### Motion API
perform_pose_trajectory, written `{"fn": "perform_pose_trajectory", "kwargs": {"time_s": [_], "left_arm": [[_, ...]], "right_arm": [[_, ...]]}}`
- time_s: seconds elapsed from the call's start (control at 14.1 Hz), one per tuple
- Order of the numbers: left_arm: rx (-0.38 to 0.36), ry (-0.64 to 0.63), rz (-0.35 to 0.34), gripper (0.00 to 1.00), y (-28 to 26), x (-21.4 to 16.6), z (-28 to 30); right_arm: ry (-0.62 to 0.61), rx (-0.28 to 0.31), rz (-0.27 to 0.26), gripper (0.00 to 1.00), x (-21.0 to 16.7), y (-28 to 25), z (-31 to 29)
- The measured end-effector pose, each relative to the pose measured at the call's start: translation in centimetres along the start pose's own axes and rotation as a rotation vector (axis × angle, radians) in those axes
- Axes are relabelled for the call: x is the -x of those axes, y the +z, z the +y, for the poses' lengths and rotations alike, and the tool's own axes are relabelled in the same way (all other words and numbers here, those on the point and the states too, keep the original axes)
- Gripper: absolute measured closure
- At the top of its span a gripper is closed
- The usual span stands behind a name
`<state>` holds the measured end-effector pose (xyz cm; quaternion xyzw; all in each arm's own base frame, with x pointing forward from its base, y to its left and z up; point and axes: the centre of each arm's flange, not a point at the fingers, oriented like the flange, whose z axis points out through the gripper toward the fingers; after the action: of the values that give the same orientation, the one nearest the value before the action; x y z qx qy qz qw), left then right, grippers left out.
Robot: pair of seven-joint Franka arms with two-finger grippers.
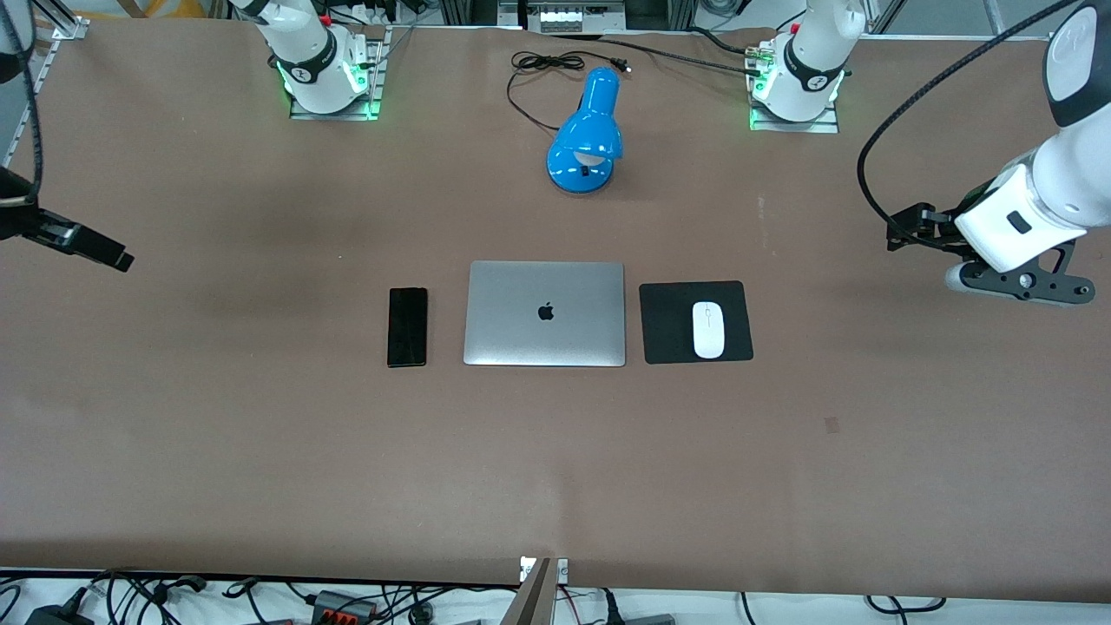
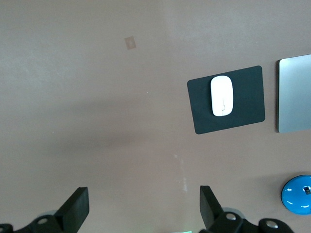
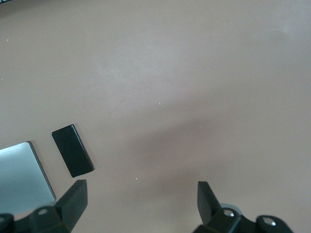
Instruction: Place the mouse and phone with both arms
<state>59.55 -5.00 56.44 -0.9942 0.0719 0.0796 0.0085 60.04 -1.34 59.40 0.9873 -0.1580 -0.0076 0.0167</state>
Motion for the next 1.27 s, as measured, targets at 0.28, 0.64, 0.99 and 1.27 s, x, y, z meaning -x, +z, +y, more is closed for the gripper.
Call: {"fn": "perform_pose_trajectory", "kwargs": {"time_s": [0.28,0.64,0.99,1.27], "left_arm": [[-0.037,-0.019,0.034,0.00,-1.3,-0.1,-1.3],[-0.021,-0.118,0.145,0.00,-2.6,1.4,-1.3],[0.031,-0.187,0.201,0.00,-0.8,5.0,-2.4],[0.032,-0.168,0.192,0.00,-0.4,5.2,-1.2]], "right_arm": [[0.002,0.002,-0.005,0.00,0.1,0.5,0.2],[-0.122,0.008,-0.023,0.00,0.1,1.0,0.3],[-0.152,0.012,-0.037,0.00,0.2,1.1,0.7],[-0.147,0.012,-0.039,0.00,0.1,1.1,1.0]]}}
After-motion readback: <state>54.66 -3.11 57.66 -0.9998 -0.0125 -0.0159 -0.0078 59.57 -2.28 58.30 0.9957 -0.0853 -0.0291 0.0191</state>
